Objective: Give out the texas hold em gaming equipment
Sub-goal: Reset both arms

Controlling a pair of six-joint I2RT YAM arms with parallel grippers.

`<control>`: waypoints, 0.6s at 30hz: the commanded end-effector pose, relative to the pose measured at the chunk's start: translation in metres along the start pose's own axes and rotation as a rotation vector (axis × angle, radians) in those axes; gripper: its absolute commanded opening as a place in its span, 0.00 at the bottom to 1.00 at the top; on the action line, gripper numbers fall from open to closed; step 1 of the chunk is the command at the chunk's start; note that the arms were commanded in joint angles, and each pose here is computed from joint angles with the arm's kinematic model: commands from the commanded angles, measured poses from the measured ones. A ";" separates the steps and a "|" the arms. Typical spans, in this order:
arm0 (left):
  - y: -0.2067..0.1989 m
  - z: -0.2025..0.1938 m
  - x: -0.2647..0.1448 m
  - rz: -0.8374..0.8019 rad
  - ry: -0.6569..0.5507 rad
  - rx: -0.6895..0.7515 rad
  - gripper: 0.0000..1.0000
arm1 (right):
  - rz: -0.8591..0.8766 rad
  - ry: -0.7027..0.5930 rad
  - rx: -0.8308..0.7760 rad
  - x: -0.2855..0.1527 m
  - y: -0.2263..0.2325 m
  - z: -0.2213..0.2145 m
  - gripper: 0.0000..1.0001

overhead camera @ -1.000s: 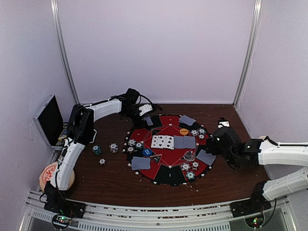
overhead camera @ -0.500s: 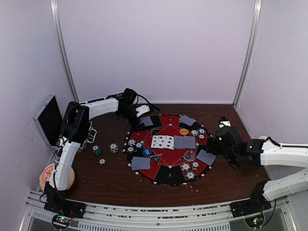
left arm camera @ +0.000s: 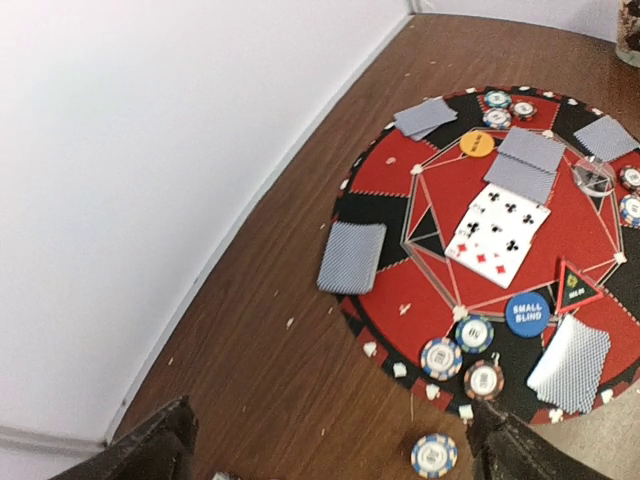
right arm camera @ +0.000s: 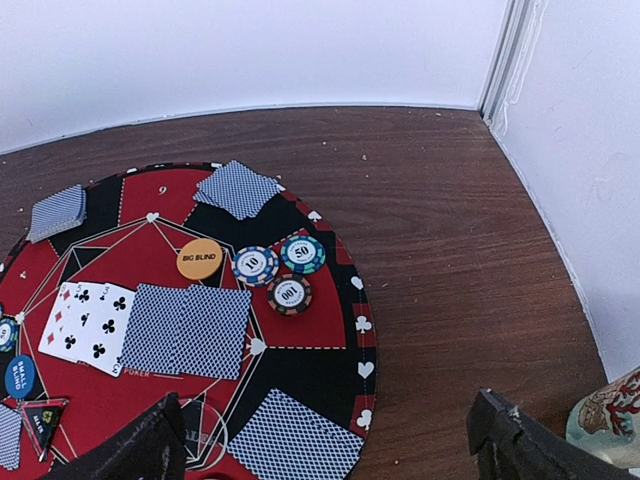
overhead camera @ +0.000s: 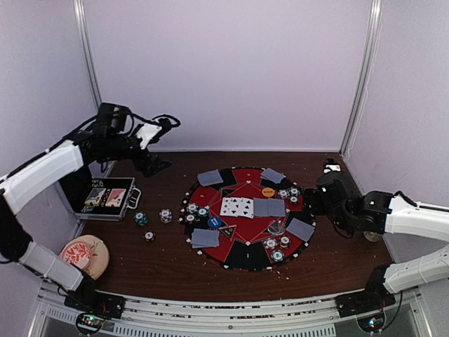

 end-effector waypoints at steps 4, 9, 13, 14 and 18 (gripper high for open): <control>-0.034 -0.106 -0.062 0.295 0.069 -0.176 0.98 | -0.005 0.032 0.003 0.004 -0.001 -0.014 1.00; -0.066 -0.149 -0.077 0.351 0.085 -0.209 0.98 | -0.023 0.016 -0.013 0.011 -0.008 -0.031 1.00; -0.086 -0.161 -0.084 0.402 0.033 -0.219 0.98 | -0.007 -0.017 0.024 0.008 -0.016 -0.037 1.00; -0.088 -0.162 -0.086 0.422 0.022 -0.213 0.98 | -0.008 -0.033 0.034 0.007 -0.019 -0.037 1.00; -0.086 -0.161 -0.098 0.517 0.000 -0.219 0.98 | -0.012 -0.117 0.093 -0.002 -0.032 -0.030 1.00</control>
Point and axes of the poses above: each gripper's point midway between its finger pads, its own x axis out along the fingers, its own y axis along the line the jaws close on, z = x × y, the point moved 8 cm from there along -x, back along the fingers, and after that the axes turned 8 degrees about x, right-handed, at the moved point
